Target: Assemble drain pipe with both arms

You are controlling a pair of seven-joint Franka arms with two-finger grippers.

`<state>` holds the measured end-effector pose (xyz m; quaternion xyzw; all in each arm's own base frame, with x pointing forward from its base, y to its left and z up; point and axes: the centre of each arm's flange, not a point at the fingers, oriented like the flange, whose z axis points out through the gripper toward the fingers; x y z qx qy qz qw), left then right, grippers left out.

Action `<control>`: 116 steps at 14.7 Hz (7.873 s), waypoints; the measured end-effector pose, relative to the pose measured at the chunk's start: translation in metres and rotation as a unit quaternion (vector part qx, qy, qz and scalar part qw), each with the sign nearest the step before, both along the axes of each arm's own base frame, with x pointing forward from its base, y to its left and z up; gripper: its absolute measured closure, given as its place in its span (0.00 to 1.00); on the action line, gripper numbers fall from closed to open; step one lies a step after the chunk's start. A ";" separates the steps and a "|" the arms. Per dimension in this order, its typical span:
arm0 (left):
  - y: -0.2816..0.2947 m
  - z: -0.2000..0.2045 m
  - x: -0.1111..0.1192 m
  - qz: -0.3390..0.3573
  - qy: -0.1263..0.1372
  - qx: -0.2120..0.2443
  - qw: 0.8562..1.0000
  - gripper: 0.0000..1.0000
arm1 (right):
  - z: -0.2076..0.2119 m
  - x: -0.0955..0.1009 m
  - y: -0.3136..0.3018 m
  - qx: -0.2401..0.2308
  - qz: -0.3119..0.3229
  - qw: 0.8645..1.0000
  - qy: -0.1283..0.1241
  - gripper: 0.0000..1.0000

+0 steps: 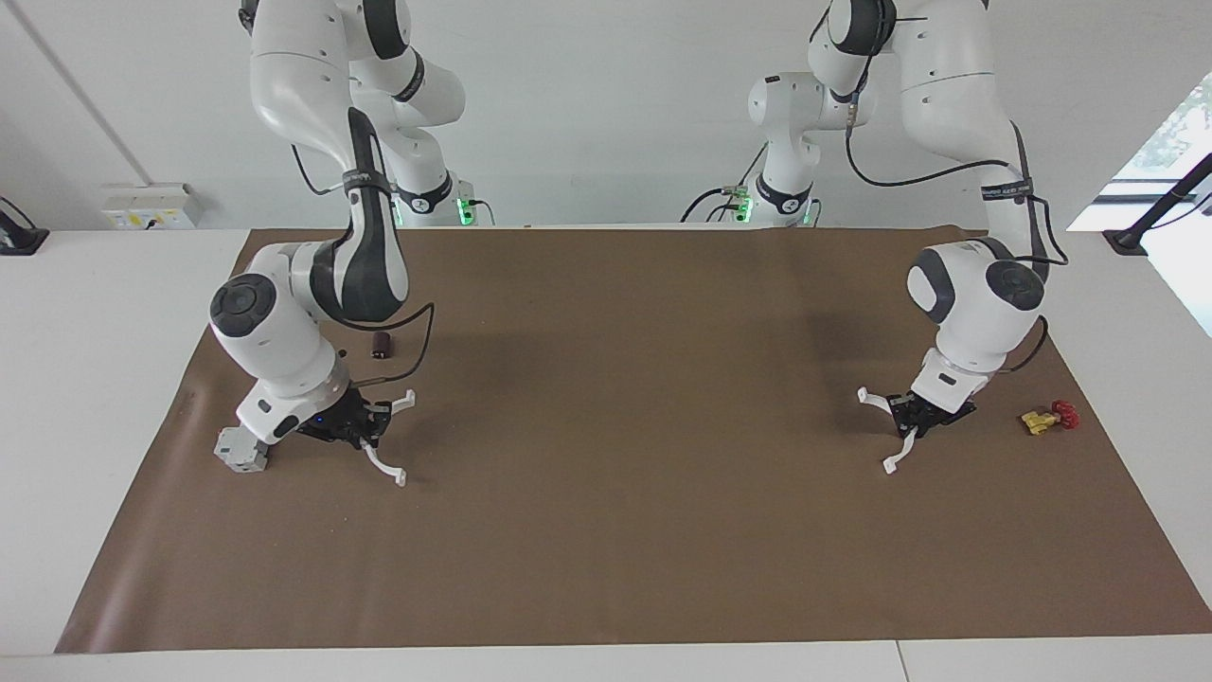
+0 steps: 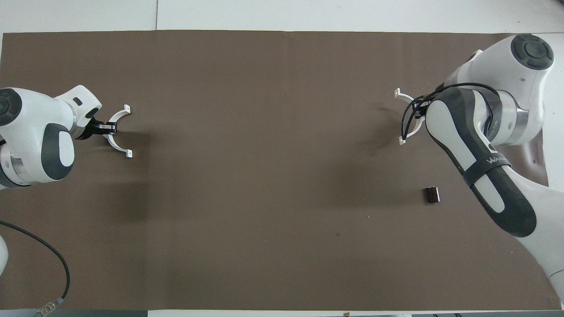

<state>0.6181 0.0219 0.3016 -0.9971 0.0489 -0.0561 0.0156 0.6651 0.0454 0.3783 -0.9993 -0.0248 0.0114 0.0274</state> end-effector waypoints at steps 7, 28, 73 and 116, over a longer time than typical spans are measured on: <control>0.007 0.026 0.003 0.005 -0.026 0.000 1.000 0.79 | 0.030 -0.037 0.248 0.011 -0.046 0.999 -0.021 0.80; -0.081 0.123 -0.008 0.008 -0.008 -0.020 1.000 0.79 | -0.082 -0.061 0.357 0.011 0.000 0.998 -0.063 0.53; -0.357 0.000 -0.063 -0.052 -0.035 0.037 0.997 0.79 | 0.242 -0.125 -0.066 -0.035 -0.086 0.996 0.009 0.00; -0.369 -0.007 -0.073 -0.063 -0.048 0.022 0.997 0.38 | 0.241 -0.122 -0.087 -0.034 -0.089 0.995 0.007 0.00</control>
